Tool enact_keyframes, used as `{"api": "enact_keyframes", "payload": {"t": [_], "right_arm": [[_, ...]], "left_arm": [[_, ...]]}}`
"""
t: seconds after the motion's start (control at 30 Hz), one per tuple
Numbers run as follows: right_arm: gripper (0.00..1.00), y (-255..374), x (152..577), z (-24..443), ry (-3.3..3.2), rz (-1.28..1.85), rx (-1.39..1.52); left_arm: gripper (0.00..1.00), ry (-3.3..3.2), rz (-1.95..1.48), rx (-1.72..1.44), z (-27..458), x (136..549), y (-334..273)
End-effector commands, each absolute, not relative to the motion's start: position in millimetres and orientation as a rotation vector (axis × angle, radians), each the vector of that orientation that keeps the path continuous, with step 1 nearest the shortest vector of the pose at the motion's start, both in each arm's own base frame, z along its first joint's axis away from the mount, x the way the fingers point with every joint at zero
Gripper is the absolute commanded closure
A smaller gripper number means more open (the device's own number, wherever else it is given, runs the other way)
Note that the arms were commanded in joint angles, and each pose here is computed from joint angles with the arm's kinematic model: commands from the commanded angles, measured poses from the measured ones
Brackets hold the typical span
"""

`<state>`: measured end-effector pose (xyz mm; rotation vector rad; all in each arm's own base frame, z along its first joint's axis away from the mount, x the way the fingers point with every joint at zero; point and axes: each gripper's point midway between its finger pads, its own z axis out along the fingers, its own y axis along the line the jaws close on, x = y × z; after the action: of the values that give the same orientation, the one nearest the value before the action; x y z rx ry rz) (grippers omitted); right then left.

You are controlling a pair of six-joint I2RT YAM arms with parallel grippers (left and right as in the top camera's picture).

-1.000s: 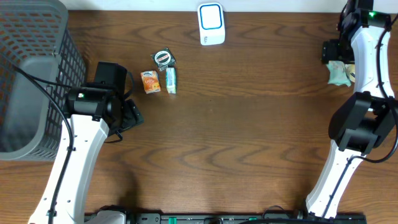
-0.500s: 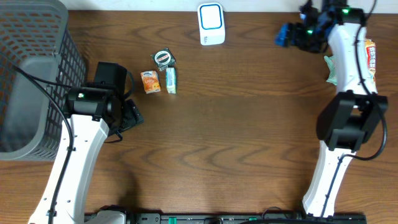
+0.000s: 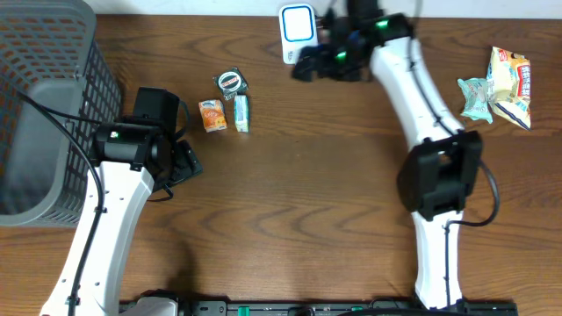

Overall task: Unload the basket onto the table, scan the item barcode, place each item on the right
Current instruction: 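Move the right gripper left toward the small items near the scanner, then grasp the small white-green Kleenex pack with the right gripper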

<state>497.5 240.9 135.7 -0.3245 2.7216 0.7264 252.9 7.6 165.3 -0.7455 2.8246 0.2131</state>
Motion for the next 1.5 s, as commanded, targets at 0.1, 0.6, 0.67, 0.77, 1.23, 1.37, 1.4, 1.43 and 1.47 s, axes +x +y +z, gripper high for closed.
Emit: {"api": "enact_keyframes", "payload": {"t": [0.1, 0.6, 0.67, 0.77, 1.23, 1.37, 1.4, 1.43, 1.47], "right_arm": [[0.01, 301.6, 492.0, 136.7, 2.666, 0.722, -0.341], [0.09, 379.6, 475.3, 77.6, 2.667, 0.575, -0.317], [0.12, 380.5, 473.9, 67.6, 2.678, 0.544, -0.320], [0.18, 383.9, 469.2, 52.3, 2.705, 0.534, -0.329], [0.89, 358.3, 455.2, 11.6, 2.859, 0.442, -0.301], [0.93, 322.9, 452.8, 15.8, 2.943, 0.381, -0.227], [0.94, 306.0, 451.4, 18.3, 2.980, 0.353, -0.200], [0.94, 297.7, 450.0, 19.9, 2.998, 0.340, -0.199], [0.94, 287.6, 447.6, 20.4, 3.023, 0.324, -0.202]], "left_arm": [[0.02, 2.824, 0.230, -0.758, 164.2, 251.5, 10.2], [0.03, 2.824, 0.230, -0.758, 164.2, 251.5, 10.2], [0.02, 2.824, 0.230, -0.758, 164.2, 251.5, 10.2], [0.03, 2.824, 0.230, -0.758, 164.2, 251.5, 10.2], [0.03, 2.824, 0.230, -0.758, 164.2, 251.5, 10.2], [0.03, 2.824, 0.230, -0.758, 164.2, 251.5, 10.2], [0.03, 2.824, 0.230, -0.758, 164.2, 251.5, 10.2], [0.03, 2.824, 0.230, -0.758, 164.2, 251.5, 10.2], [0.02, 2.824, 0.230, -0.758, 164.2, 251.5, 10.2]]}}
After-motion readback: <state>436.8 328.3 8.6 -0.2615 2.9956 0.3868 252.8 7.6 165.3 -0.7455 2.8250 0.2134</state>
